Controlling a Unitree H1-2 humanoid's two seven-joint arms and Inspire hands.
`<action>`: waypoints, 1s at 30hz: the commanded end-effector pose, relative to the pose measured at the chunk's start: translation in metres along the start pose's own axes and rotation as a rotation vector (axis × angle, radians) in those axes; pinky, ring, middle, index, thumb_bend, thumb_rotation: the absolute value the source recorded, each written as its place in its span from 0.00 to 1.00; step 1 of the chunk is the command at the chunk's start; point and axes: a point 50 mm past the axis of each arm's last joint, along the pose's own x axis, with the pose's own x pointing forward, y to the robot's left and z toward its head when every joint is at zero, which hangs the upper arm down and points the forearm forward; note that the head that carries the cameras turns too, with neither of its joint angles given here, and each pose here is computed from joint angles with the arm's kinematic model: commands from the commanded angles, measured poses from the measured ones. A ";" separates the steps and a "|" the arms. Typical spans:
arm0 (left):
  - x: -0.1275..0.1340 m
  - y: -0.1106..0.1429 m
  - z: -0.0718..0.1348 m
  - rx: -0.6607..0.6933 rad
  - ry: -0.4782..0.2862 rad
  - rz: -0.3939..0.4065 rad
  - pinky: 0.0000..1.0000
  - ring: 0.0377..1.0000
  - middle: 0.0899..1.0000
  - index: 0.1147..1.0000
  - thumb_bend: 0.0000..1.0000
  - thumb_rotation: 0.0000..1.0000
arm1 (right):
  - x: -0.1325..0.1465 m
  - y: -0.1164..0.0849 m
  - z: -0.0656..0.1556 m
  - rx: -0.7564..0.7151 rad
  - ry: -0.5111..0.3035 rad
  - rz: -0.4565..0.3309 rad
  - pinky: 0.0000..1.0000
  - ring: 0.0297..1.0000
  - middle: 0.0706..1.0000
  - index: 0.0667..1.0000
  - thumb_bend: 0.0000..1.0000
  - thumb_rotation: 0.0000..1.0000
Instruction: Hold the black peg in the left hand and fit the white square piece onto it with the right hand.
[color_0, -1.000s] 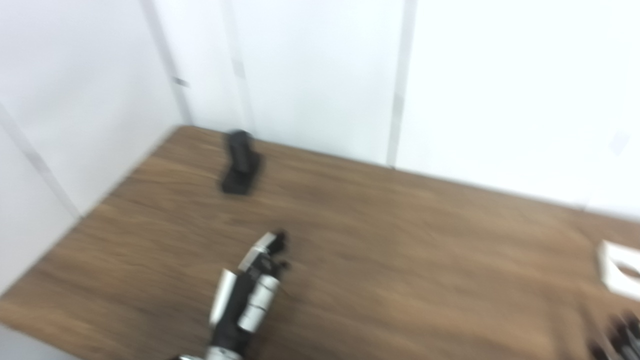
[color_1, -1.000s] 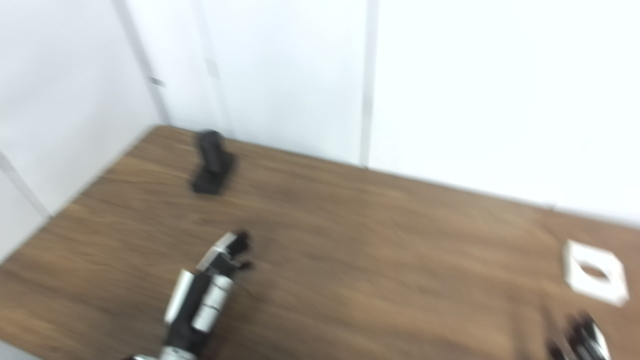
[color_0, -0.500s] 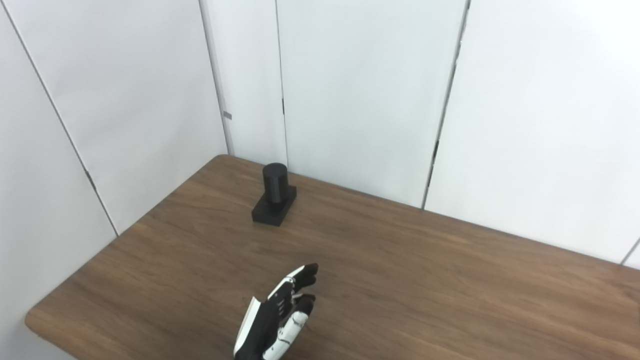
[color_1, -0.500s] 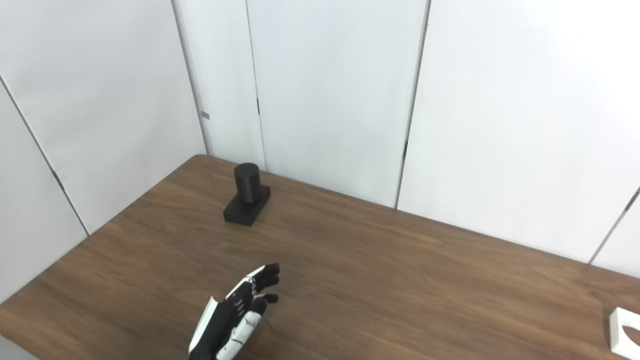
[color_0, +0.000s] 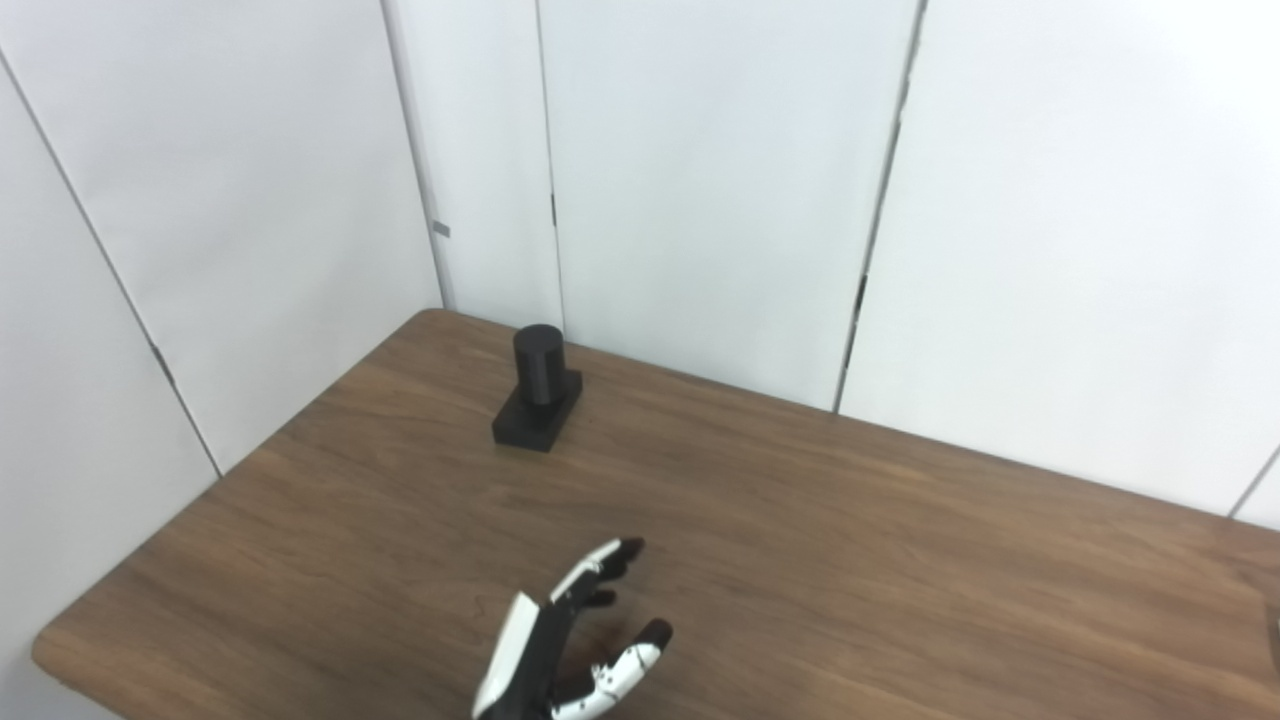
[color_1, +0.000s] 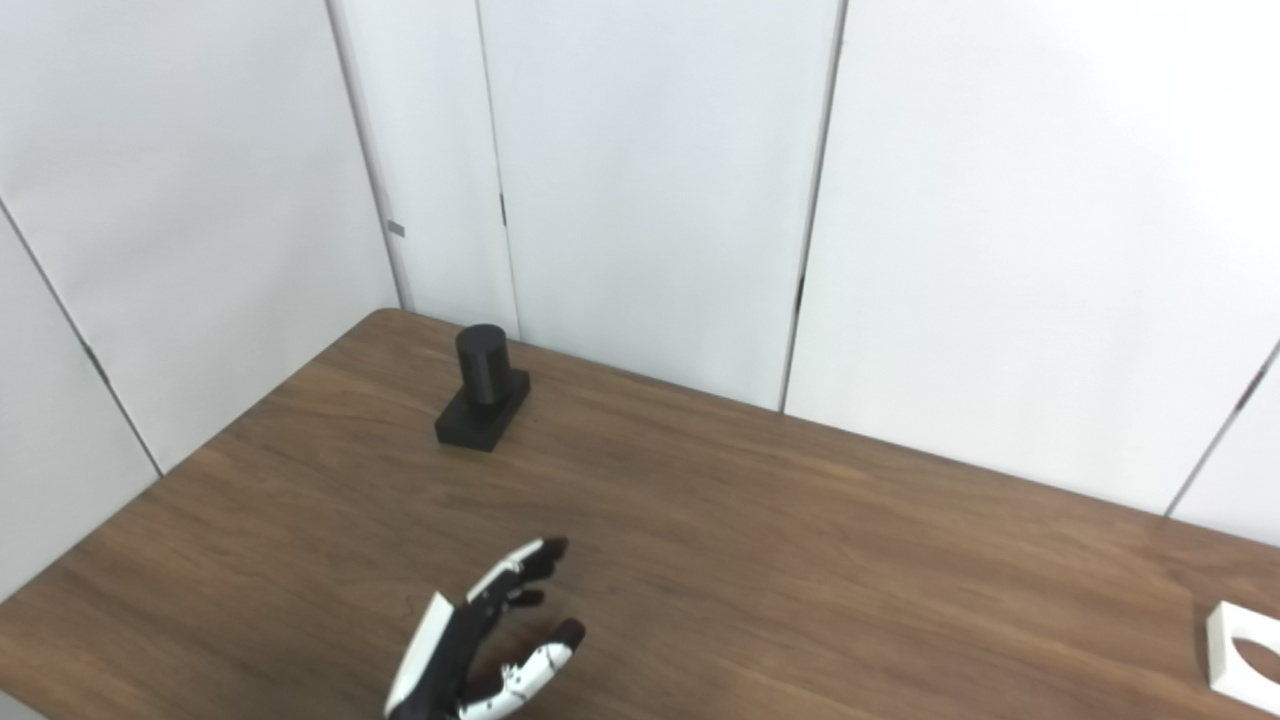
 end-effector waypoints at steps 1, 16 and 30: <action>0.014 -0.005 0.019 0.012 -0.011 0.123 0.80 0.86 0.87 0.83 0.68 0.37 | -0.005 -0.003 -0.002 -0.014 0.004 -0.023 0.94 0.91 0.88 0.86 0.58 1.00; 0.088 0.046 0.015 0.622 0.100 0.271 0.87 0.97 0.95 0.89 0.91 0.62 | -0.009 0.005 0.000 0.024 0.003 -0.030 0.76 0.84 0.85 0.83 0.66 1.00; 0.161 0.060 -0.017 0.876 0.226 0.208 1.00 1.00 1.00 0.90 0.88 0.82 | -0.012 0.006 0.003 -0.007 0.007 -0.016 0.88 0.89 0.86 0.85 0.71 1.00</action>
